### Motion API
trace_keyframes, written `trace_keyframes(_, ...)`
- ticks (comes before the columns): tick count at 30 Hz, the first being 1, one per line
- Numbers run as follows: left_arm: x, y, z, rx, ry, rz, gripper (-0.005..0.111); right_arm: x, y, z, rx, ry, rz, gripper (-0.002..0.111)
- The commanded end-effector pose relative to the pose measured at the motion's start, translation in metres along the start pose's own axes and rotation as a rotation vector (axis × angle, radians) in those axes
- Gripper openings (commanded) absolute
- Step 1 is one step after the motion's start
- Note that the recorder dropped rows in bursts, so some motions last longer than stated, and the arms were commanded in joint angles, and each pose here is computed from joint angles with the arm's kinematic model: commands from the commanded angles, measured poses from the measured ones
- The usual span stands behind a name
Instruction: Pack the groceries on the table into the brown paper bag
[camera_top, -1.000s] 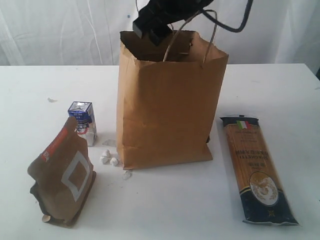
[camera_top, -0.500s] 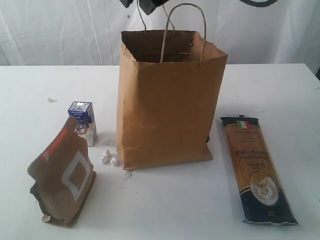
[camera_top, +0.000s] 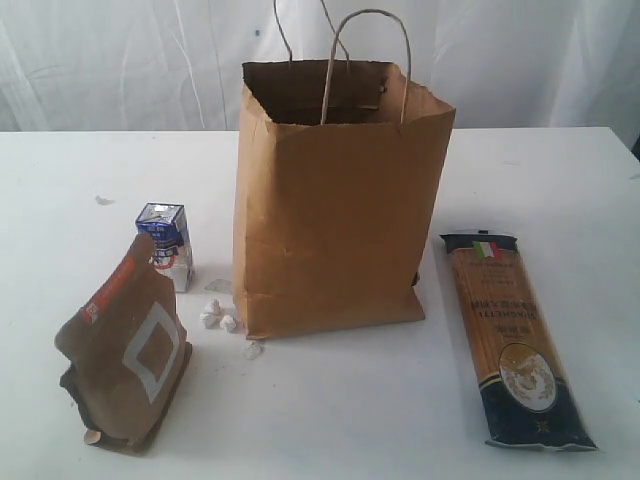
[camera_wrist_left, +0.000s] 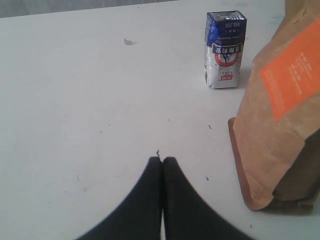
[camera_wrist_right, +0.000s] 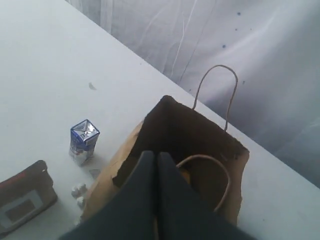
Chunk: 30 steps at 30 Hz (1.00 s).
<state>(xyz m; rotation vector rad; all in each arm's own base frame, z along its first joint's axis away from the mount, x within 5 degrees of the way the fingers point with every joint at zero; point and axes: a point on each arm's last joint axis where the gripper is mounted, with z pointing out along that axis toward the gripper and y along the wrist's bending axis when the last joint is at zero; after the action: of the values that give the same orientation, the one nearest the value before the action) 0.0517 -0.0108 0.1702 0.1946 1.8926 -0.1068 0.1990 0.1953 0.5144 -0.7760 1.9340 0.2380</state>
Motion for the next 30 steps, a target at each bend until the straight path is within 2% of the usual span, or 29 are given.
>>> trace_keyframes(1,0.001,0.000,0.000,-0.001,0.000,0.000,0.000,0.025,-0.005,-0.029,0.002,-0.042,0.059,0.000)
trace_keyframes(6,0.001,0.000,0.000,-0.001,0.000,0.000,0.000,0.069,-0.017,-0.060,0.069,-0.075,0.125,0.000)
trace_keyframes(10,0.001,0.000,0.000,-0.001,0.000,0.000,0.000,0.111,-0.021,-0.079,0.077,-0.053,0.169,0.000)
trace_keyframes(14,0.001,0.000,0.000,-0.001,0.000,0.000,0.000,0.174,-0.021,-0.093,0.069,-0.027,0.265,0.000)
trace_keyframes(18,0.001,0.000,0.000,-0.001,0.000,0.000,0.000,0.236,-0.012,-0.079,0.045,0.010,0.342,0.000)
trace_keyframes(21,0.001,0.000,0.000,-0.001,0.000,0.000,0.000,0.271,0.007,-0.053,-0.071,0.038,0.384,0.000)
trace_keyframes(25,0.001,0.000,0.000,-0.001,0.000,0.000,0.000,0.284,0.029,-0.021,-0.216,0.005,0.320,0.000)
trace_keyframes(27,0.001,0.000,0.000,-0.001,0.000,0.000,0.000,0.282,0.037,0.001,-0.232,0.054,0.260,0.001)
trace_keyframes(30,0.001,0.000,0.000,-0.001,0.000,0.000,0.000,0.275,0.050,0.034,-0.255,0.121,0.173,0.011)
